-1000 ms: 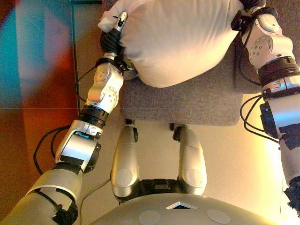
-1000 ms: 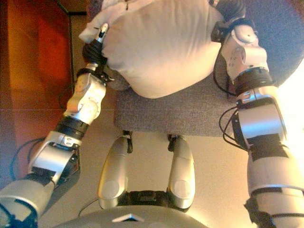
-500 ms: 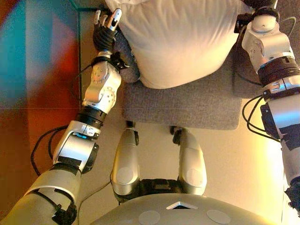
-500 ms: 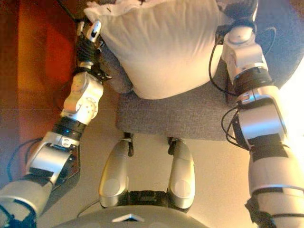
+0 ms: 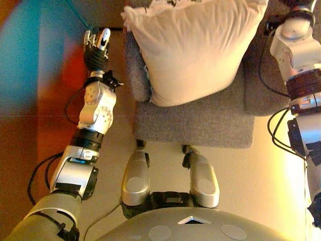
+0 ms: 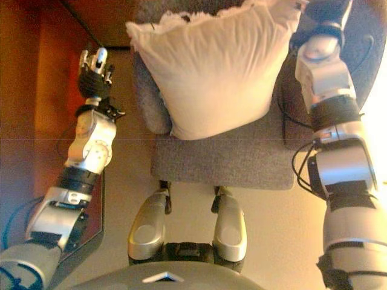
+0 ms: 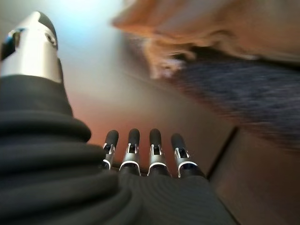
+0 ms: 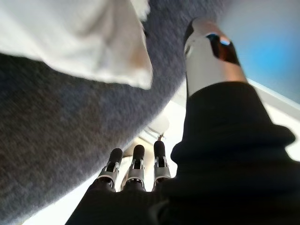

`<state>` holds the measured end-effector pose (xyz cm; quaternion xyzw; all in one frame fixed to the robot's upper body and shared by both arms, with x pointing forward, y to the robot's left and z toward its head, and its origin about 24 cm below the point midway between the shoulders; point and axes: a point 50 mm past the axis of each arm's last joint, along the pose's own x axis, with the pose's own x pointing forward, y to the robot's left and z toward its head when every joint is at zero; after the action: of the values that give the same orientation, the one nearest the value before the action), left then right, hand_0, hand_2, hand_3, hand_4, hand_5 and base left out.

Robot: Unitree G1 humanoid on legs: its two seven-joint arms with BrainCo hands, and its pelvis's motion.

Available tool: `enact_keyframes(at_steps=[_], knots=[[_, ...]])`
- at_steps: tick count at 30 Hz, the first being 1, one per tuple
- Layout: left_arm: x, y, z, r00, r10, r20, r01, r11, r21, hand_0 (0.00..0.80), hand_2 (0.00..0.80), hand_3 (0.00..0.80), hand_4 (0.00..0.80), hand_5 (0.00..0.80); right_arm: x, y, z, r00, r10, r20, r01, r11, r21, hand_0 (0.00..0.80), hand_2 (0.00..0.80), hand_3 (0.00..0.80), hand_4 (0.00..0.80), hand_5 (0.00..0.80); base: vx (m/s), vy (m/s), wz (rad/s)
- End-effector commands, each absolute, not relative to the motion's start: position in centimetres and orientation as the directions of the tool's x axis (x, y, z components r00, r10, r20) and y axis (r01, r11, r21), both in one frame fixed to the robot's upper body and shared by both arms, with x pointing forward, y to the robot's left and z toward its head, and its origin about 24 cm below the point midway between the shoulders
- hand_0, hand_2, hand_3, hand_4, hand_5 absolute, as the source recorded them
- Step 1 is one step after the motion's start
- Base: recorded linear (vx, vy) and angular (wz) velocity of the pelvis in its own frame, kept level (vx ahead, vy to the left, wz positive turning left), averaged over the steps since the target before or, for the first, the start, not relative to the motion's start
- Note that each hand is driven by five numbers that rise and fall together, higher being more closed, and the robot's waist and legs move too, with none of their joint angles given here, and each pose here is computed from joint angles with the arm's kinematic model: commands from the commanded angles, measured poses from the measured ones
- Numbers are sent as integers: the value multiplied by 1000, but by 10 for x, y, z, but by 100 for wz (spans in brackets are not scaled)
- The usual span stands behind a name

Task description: Pick up the cushion and take it to the sofa

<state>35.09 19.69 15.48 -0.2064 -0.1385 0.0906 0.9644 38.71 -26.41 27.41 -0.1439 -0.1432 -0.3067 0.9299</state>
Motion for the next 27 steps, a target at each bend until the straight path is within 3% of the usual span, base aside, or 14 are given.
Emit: enact_keyframes(at_steps=[1,6,19,27], knots=[[336,196,143,951,174,256,-52,905,-422,0,0,0,0,0,373,-279,266,756,-511,409,605,784,-139,0,0,0,0,0,141,9,2],[314,188,110,979,102,174,1,860,-511,0,0,0,0,0,357,-281,230,795,-465,389,532,843,-81,0,0,0,0,0,152,14,-2],[259,195,59,997,-49,54,70,853,-518,0,0,0,0,0,299,-276,140,873,-400,281,399,915,63,0,0,0,0,0,93,18,-3],[239,189,40,990,-133,46,137,836,-531,0,0,0,0,0,278,-242,88,968,-194,156,140,942,305,0,0,0,0,0,-37,20,-1]])
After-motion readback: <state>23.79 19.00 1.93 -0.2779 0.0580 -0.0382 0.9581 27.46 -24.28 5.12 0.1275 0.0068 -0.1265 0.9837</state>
